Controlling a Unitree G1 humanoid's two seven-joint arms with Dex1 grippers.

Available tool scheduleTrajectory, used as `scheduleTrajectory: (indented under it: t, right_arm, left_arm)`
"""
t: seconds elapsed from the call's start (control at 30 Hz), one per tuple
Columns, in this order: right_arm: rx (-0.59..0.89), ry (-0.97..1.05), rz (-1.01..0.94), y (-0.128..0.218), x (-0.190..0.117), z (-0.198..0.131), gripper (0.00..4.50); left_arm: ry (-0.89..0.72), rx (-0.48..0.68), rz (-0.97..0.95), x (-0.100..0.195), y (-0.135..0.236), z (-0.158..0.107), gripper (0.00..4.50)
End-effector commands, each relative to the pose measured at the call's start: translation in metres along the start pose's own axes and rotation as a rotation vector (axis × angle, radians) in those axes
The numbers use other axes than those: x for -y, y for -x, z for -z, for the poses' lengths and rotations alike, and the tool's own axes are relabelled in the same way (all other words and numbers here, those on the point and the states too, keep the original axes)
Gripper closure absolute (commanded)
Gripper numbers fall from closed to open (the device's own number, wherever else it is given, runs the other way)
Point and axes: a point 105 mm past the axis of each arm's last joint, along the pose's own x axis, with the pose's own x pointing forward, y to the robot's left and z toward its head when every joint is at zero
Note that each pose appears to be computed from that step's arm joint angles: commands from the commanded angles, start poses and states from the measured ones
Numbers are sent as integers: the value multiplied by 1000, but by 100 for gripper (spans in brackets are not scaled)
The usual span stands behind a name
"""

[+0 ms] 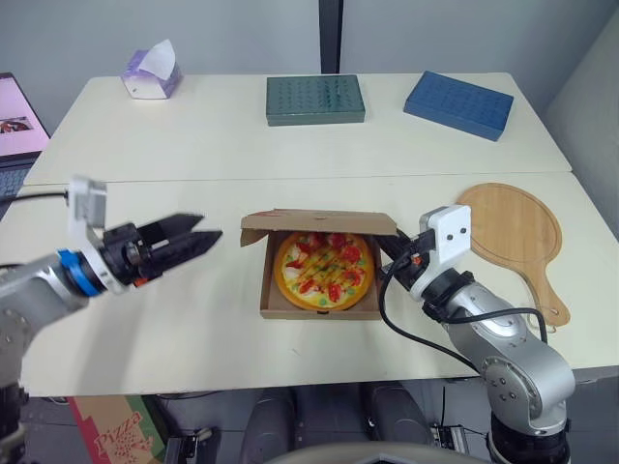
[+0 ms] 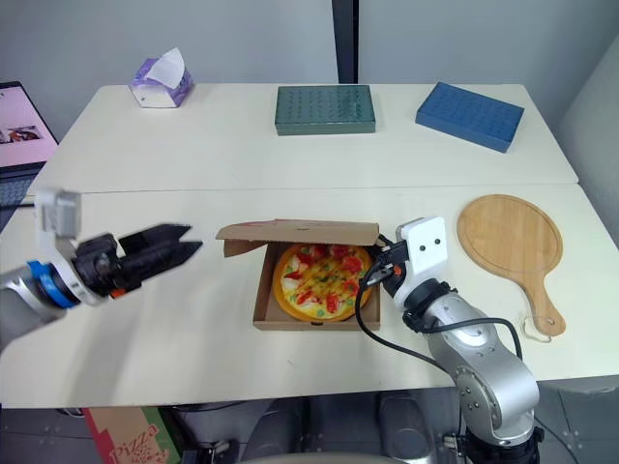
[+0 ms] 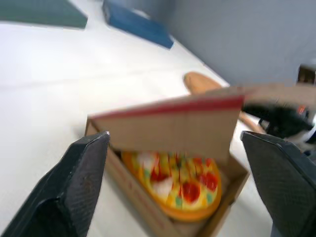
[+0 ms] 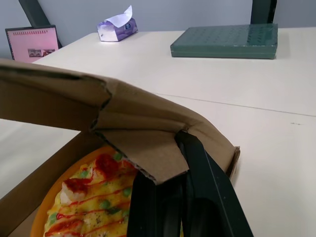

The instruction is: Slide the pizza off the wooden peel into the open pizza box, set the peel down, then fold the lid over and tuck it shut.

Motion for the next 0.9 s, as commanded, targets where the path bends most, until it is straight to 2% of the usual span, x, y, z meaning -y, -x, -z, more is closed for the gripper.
scheduleTrajectory:
  t: [0.03,0.07,0.17,0.37,0.4,0.5,0.87,0.9]
  right_arm:
    - [-25,1,-40,-2,-8,5,450]
    - [-26,5,-39,-2,-8,5,450]
    - [-27,11,-33,-3,-7,5,450]
    - [-34,23,-26,-3,-6,6,450]
    - [-34,22,-20,-3,-5,6,450]
    - [-27,18,-22,-1,-4,4,392]
    - [-78,79,-60,15,0,6,10]
    - [-85,88,-70,17,1,6,4]
  left_arm:
    - [-128,-9,75,4,-19,-27,129]
    - [-161,-20,118,9,-29,-32,149]
    - [-232,-71,255,22,-56,-38,251]
    - [-309,-259,478,37,-88,-9,448]
    - [-321,-282,502,37,-91,-5,448]
    - [-348,-325,549,33,-98,-2,450]
    - [-382,-371,608,29,-103,-2,450]
    - [-382,-371,610,29,-103,-2,450]
